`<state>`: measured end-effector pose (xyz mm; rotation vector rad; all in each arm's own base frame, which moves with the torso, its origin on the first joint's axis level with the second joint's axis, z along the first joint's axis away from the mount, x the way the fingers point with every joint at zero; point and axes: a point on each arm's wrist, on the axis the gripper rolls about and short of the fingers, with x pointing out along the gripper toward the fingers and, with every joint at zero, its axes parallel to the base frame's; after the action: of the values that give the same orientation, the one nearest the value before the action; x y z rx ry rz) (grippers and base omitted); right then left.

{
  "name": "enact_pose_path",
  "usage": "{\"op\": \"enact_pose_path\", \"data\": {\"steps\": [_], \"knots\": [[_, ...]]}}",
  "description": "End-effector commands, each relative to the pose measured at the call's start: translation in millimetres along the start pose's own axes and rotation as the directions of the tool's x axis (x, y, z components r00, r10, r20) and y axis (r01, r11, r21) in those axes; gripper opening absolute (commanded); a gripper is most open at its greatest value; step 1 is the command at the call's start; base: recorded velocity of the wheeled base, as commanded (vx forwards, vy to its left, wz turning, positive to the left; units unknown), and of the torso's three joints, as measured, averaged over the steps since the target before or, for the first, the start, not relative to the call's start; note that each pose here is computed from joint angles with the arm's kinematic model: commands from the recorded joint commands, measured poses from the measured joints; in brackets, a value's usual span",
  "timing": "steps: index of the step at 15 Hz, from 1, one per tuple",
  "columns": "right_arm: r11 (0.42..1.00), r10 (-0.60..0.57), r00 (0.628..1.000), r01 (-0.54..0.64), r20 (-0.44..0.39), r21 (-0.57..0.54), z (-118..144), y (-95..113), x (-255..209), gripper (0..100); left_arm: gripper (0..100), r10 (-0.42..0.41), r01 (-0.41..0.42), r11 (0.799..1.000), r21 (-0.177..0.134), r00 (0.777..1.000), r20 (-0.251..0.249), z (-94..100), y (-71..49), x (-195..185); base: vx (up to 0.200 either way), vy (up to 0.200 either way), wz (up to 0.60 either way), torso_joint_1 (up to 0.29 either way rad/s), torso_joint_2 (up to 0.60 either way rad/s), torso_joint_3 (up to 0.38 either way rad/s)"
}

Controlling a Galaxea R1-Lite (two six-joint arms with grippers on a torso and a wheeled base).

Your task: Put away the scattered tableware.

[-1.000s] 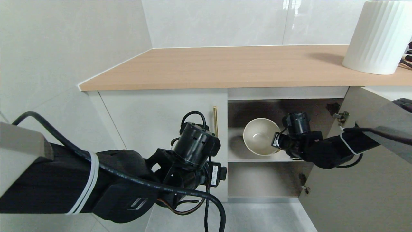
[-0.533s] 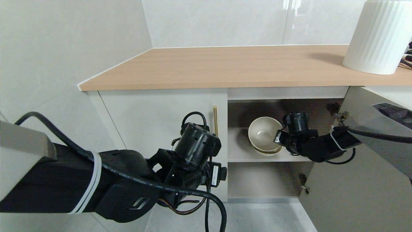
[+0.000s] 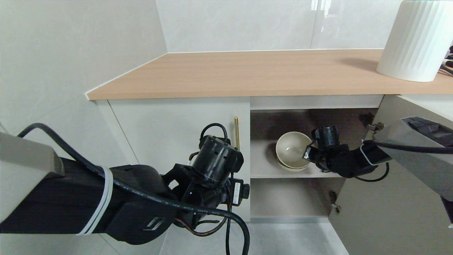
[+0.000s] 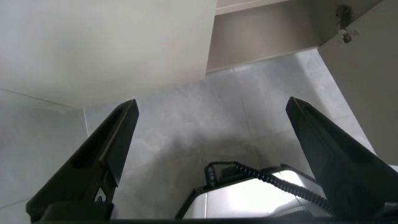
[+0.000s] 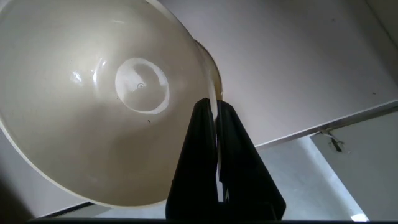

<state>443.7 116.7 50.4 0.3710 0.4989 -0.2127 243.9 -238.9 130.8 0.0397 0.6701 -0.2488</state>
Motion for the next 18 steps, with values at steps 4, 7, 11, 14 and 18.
{"op": "enact_pose_path", "data": {"steps": [4, 7, 11, 14, 18], "knots": [[1.0, -0.007, 1.0, 0.007, 0.003, 0.004, 0.3, -2.4, 5.2, 0, 100, 0.0, 0.0, 1.0, -0.001, 1.0, 0.0, 0.1, 0.0, 0.0, 0.0, 0.0, 0.0, 0.0, 0.0, 0.0], [1.0, -0.009, 1.0, 0.009, 0.002, 0.005, -0.7, -2.6, 8.3, 0, 100, 0.0, 0.0, 1.0, -0.001, 1.0, 0.0, 0.1, 0.0, 0.0, 0.0, 0.0, 0.0, 0.0, 0.0, 0.0], [1.0, -0.009, 1.0, 0.009, 0.003, 0.002, -2.1, -1.7, 10.6, 0, 100, 0.0, 0.0, 1.0, -0.001, 1.0, 0.0, 0.1, 0.0, 0.0, 0.0, 0.0, 0.0, 0.0, 0.0, 0.0], [1.0, -0.011, 1.0, 0.011, 0.0, -0.002, -3.3, -2.1, 11.4, 100, 100, 0.0, 0.0, 1.0, -0.001, 1.0, 0.0, 0.1, 0.0, 0.0, 0.0, 0.0, 0.0, 0.0, 0.0, 0.0], [1.0, -0.001, 1.0, 0.001, -0.011, -0.008, -6.0, 0.1, 9.4, 100, 100, 0.001, -0.001, 1.0, -0.002, 1.0, 0.002, 0.4, 0.4, 0.2, 0.0, 0.0, 0.0, 0.0, 0.0, 0.0]]}}
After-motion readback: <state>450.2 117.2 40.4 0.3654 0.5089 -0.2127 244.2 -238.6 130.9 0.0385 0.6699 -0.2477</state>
